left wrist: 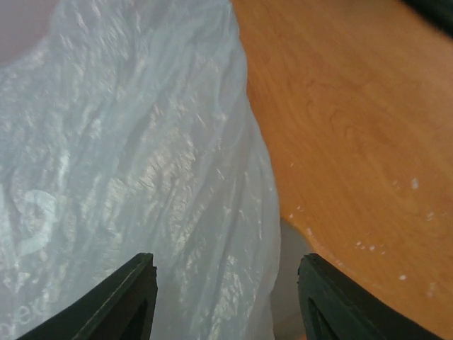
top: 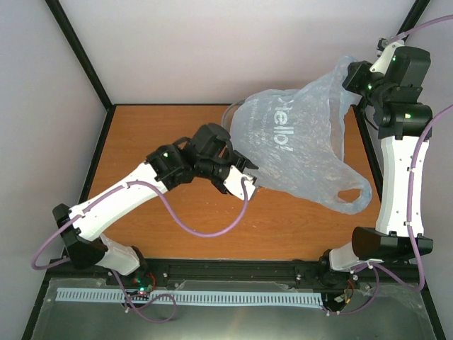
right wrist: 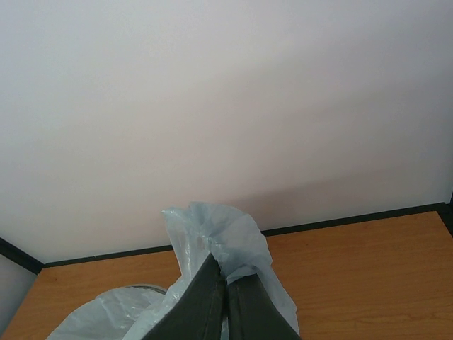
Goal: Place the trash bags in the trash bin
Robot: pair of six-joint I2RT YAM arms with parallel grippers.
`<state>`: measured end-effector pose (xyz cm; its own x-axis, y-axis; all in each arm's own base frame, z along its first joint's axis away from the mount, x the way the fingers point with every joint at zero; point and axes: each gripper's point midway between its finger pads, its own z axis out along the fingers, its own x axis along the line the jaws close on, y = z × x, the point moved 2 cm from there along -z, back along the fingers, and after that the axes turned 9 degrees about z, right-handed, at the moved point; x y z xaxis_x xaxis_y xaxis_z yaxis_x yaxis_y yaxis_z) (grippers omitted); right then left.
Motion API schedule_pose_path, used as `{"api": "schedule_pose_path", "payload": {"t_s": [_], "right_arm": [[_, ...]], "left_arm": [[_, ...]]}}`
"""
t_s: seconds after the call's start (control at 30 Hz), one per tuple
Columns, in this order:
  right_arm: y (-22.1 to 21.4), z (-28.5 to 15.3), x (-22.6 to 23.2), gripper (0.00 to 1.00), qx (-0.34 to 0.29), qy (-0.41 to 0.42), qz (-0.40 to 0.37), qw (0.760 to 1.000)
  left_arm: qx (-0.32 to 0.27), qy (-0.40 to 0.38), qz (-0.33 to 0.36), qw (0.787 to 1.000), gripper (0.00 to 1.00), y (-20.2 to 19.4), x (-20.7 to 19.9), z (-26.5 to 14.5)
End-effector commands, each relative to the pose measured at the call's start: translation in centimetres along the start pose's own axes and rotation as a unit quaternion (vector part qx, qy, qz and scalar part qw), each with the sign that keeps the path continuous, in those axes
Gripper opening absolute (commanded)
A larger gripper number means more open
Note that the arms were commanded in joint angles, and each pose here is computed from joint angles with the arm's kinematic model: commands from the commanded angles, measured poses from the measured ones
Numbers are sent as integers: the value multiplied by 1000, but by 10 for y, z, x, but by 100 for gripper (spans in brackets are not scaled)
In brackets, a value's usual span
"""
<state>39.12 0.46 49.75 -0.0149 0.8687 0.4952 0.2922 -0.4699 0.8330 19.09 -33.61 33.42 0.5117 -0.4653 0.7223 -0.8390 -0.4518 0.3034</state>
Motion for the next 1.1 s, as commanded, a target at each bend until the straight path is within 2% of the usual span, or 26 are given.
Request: {"api": "schedule_pose_path", "payload": {"t_s": [0.0, 0.1, 0.17, 0.23, 0.27, 0.33, 0.37, 0.4, 0.53, 0.67, 0.8, 0.97, 1.07], "right_arm": [[8, -9, 5, 3, -13, 8, -5, 1000], [8, -9, 5, 3, -13, 9, -4, 1000], [9, -9, 5, 3, -15, 9, -4, 1000], [10, -9, 6, 3, -16, 10, -5, 1000], [11, -10, 7, 3, -18, 11, -6, 1000], [14, -12, 8, 3, -22, 11, -10, 1000], [16, -14, 9, 3, -24, 12, -13, 1000], [18, -15, 10, 3, -27, 13, -16, 999], [25, -23, 16, 3, -34, 21, -31, 999], [24, -25, 21, 3, -27, 38, -37, 998], [22, -26, 26, 3, -21, 54, -35, 998], [21, -32, 40, 3, -14, 94, -32, 995], [21, -37, 54, 3, -8, 134, -27, 991]], "left_arm": [[68, 137, 95, 984, 57, -13, 36, -1], [111, 124, 118, 979, 57, -31, 24, 15], [123, 127, 116, 977, 49, -36, 26, 18], [126, 149, 111, 974, 37, -35, 37, 16], [127, 165, 109, 972, 29, -34, 44, 15], [129, 203, 98, 966, 5, -32, 64, 8], [125, 226, 84, 962, 1, -31, 77, 3], [117, 248, 64, 960, 1, -29, 90, -3], [69, 272, -124, 952, 1, -51, 142, -14], [16, 279, -253, 926, 1, -83, 177, -27], [-45, 266, -355, 895, 1, -116, 182, -26], [-81, 229, -477, 845, 1, -155, 173, -6], [-100, 193, -523, 824, 1, -164, 159, 9]]}}
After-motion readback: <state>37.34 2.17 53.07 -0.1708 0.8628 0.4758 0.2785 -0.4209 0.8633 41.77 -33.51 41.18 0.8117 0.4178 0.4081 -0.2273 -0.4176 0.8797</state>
